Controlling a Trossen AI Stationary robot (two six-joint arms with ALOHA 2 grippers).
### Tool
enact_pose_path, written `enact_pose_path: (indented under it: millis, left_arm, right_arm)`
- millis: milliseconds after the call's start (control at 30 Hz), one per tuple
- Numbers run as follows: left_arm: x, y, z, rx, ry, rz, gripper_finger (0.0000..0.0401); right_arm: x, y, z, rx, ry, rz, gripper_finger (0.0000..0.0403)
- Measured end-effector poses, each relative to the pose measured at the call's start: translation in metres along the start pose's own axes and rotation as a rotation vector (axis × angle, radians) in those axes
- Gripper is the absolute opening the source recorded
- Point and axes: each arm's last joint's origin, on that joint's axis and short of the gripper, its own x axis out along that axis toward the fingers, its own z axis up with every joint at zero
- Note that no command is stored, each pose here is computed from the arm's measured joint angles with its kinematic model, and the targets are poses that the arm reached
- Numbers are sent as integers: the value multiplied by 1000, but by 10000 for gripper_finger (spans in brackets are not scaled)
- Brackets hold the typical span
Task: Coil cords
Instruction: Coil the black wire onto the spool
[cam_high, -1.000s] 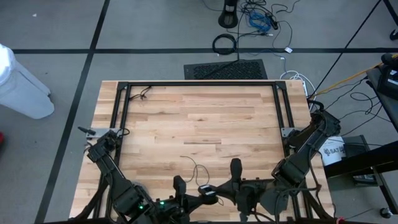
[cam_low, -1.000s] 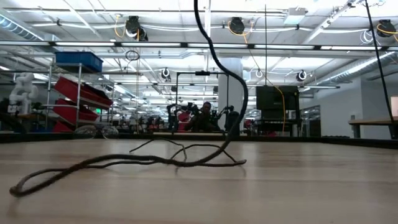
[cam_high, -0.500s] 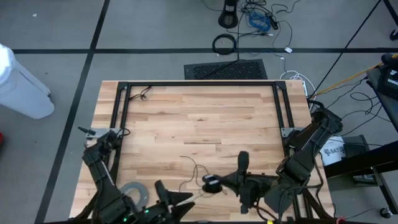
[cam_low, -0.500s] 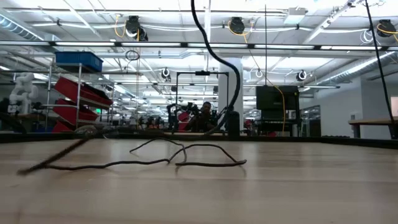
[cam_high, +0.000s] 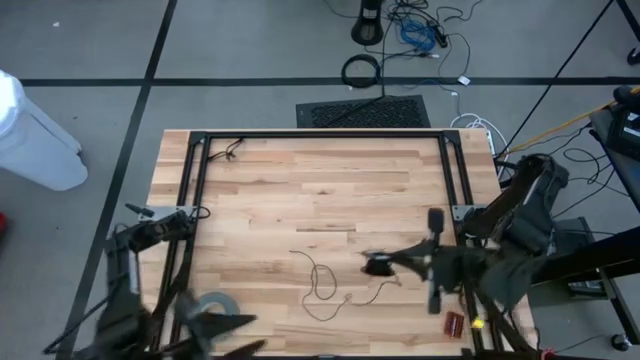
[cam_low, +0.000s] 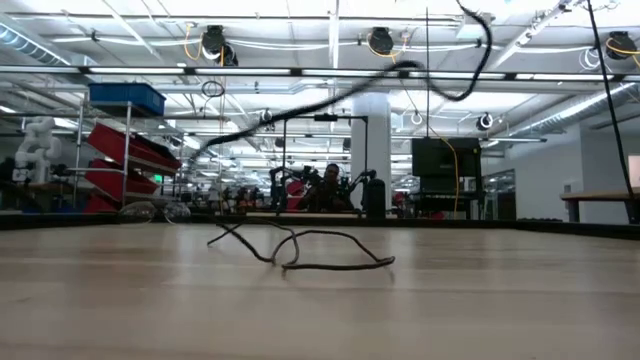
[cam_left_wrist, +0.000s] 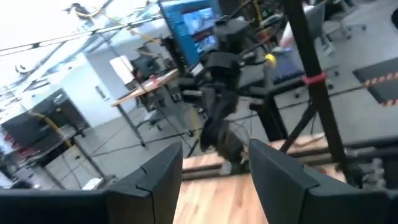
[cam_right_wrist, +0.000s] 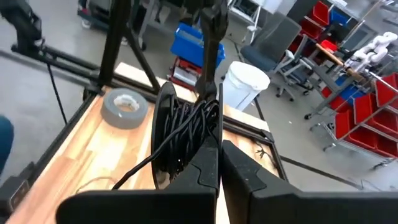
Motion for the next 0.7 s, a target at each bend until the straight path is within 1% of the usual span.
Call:
enact_pose_path:
  millis: [133, 267, 300, 367, 433, 500, 533, 567, 633, 700]
  left_arm:
    - [32, 5, 3, -64, -97, -108, 189]
    - [70, 15, -2, -110, -128, -191, 189]
    - [83, 16, -7, -127, -120, -222, 189]
    - [115, 9, -23, -153, -93, -316, 189]
    - [152, -8, -45, -157, -78, -412, 185]
    - [193, -26, -69, -154, -98, -461, 178]
    - [213, -32, -81, -160, -114, -457, 174]
    - [233, -34, -91, -183, -136, -430, 171]
    - [264, -30, -104, -222, -164, -357, 163]
    - [287, -19, -116, -217, -159, -284, 157]
  right_arm:
    - [-26, -24, 1, 23, -41, 30, 0]
    - [-53, -51, -8, -5, -39, 63, 0]
    - [-59, -56, -12, -8, -29, 70, 0]
    - [-67, -66, -20, -1, -4, 79, 0]
    - [-74, -74, -27, -1, 21, 87, 0]
    - [-79, -80, -32, 4, 41, 91, 0]
    - [-80, -82, -34, 13, 47, 93, 0]
    - [-81, -84, -36, 22, 53, 93, 0]
    - [-83, -85, -37, 40, 59, 95, 0]
    - [-84, -85, -39, 68, 65, 101, 0]
